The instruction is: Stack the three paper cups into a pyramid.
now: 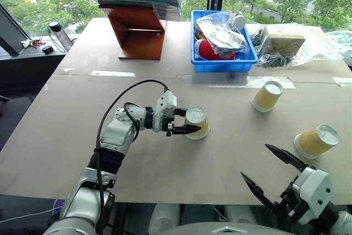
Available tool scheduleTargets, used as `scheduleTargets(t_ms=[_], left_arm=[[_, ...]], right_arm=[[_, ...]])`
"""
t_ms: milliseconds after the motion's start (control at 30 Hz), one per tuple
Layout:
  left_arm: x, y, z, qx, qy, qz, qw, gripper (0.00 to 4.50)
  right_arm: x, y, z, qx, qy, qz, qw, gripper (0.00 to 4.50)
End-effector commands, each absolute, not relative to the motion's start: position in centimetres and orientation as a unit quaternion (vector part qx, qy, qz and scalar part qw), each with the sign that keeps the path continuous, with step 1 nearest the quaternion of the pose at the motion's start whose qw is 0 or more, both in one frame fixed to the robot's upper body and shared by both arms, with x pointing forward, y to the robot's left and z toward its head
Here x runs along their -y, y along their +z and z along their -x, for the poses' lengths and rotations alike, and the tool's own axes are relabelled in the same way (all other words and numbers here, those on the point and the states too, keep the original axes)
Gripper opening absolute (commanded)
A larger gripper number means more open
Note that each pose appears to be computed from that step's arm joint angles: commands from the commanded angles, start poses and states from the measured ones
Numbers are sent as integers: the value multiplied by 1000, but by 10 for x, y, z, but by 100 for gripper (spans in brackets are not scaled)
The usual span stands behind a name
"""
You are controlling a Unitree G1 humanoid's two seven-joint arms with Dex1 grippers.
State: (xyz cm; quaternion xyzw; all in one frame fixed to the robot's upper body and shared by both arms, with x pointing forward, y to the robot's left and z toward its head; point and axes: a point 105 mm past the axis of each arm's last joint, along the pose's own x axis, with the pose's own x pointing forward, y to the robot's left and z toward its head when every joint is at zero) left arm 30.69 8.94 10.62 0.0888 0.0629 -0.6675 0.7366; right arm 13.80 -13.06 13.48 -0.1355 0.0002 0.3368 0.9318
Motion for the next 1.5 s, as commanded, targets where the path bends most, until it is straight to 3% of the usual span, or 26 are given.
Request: scheduleTargets(t_ms=[33, 100, 133, 200, 400, 633, 833, 967, 1067, 1167, 1300, 1367, 1500], left_arm=[[-85, 110, -306, -49, -675, -103, 729, 274], [-85, 111, -305, -45, -677, -104, 727, 348], [-86, 112, -305, -44, -675, -102, 730, 365], [-89, 116, -308, -39, -662, -100, 742, 449], [-112, 127, -301, -32, -641, -90, 762, 449], [-169, 142, -275, -58, -584, 21, 809, 449], [-158, 190, -304, 1, -531, 130, 837, 449], [-128, 239, -317, 58, -558, 174, 809, 449], [-104, 262, -304, 87, -618, 135, 770, 449], [-90, 263, -268, 59, -721, 62, 688, 449], [-90, 256, -237, 47, -783, -8, 620, 449], [-93, 248, -233, 35, -788, -18, 614, 449], [-95, 233, -224, 14, -797, -37, 602, 449]], right_arm=[[127, 143, -135, 20, 340, 139, 930, 450], [128, 143, -135, 21, 339, 140, 930, 450], [128, 143, -134, 21, 339, 141, 930, 450], [129, 143, -134, 21, 339, 142, 930, 450], [132, 145, -138, 28, 328, 144, 933, 450], [149, 154, -165, 60, 215, 137, 965, 450], [159, 161, -186, 70, 183, 118, 973, 450], [176, 165, -195, 64, 145, 146, 976, 450], [187, 172, -195, 62, 121, 149, 979, 450], [211, 178, -188, 48, 68, 155, 984, 450], [249, 179, -165, 16, -25, 154, 988, 450], [264, 169, -151, -16, -80, 144, 986, 450], [256, 151, -150, -34, -67, 70, 995, 450]])
